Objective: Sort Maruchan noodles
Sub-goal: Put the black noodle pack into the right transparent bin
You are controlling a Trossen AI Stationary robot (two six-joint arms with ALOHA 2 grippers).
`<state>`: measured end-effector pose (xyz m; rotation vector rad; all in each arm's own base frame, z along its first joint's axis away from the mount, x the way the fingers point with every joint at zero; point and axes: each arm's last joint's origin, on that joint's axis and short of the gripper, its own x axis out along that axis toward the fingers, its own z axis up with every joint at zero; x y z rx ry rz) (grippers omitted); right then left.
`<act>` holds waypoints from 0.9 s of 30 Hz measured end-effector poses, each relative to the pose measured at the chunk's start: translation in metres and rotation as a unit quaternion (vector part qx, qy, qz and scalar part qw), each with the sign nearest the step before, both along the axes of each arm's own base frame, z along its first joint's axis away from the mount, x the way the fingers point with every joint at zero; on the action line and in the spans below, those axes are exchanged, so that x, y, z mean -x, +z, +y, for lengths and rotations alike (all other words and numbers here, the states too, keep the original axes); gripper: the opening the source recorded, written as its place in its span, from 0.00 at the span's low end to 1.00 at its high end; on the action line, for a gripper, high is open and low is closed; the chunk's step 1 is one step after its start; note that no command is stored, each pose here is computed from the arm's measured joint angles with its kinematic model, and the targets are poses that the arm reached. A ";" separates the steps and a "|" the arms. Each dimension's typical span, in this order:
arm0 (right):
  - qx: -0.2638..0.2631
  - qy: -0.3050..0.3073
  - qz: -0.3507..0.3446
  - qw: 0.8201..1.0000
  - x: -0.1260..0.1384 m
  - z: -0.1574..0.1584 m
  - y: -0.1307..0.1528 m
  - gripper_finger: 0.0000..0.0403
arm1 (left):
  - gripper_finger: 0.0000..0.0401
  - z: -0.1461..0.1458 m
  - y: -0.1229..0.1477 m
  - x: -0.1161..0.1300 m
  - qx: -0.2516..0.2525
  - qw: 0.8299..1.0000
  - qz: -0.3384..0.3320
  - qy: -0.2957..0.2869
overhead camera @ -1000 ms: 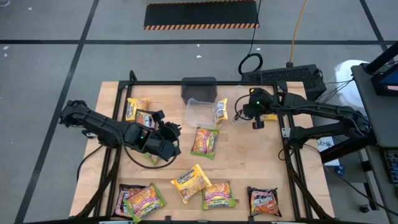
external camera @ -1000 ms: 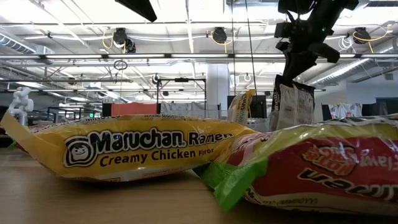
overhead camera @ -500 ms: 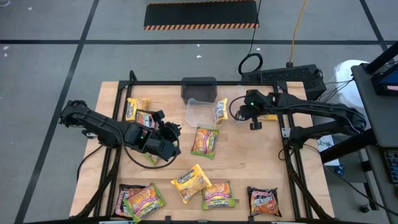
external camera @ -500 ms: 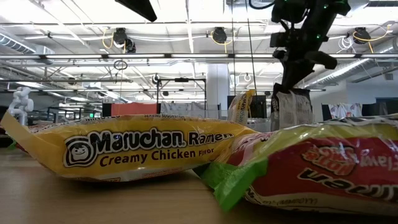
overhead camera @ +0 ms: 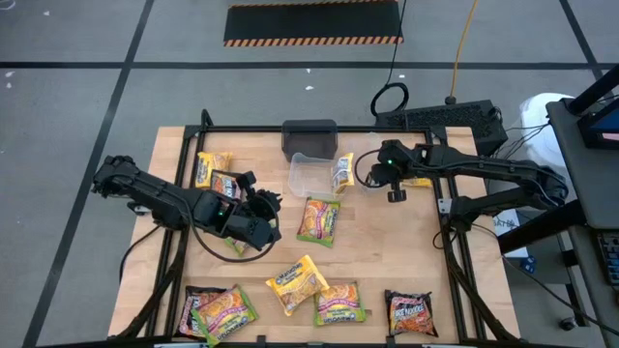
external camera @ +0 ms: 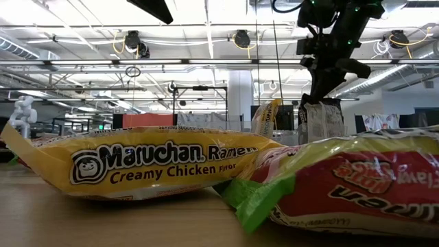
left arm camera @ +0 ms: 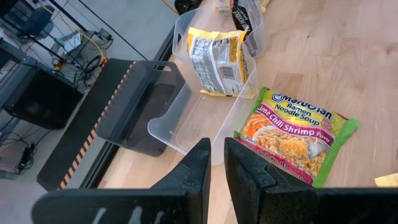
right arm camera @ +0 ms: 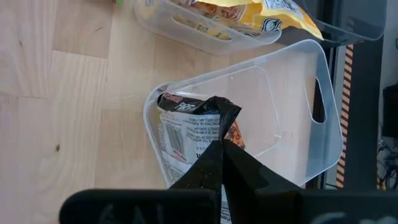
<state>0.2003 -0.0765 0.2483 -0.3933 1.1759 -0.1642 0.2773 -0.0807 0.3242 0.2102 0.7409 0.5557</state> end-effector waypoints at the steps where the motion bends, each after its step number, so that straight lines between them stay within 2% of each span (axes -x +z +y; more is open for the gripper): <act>1: -0.002 -0.004 -0.001 1.000 0.000 0.000 0.000 0.00 | 0.13 0.000 0.000 0.000 0.000 1.000 0.000 0.000; 10: -0.008 -0.013 -0.006 1.000 0.000 0.000 0.000 0.01 | 0.13 0.000 0.000 0.000 0.000 1.000 0.000 0.000; 19: -0.008 -0.008 -0.006 1.000 -0.001 0.002 0.000 0.12 | 0.13 0.000 0.000 0.000 0.000 1.000 0.000 0.000; 27: -0.005 0.028 -0.004 1.000 -0.005 0.014 0.000 0.18 | 0.13 0.000 0.000 0.000 0.000 1.000 0.000 0.000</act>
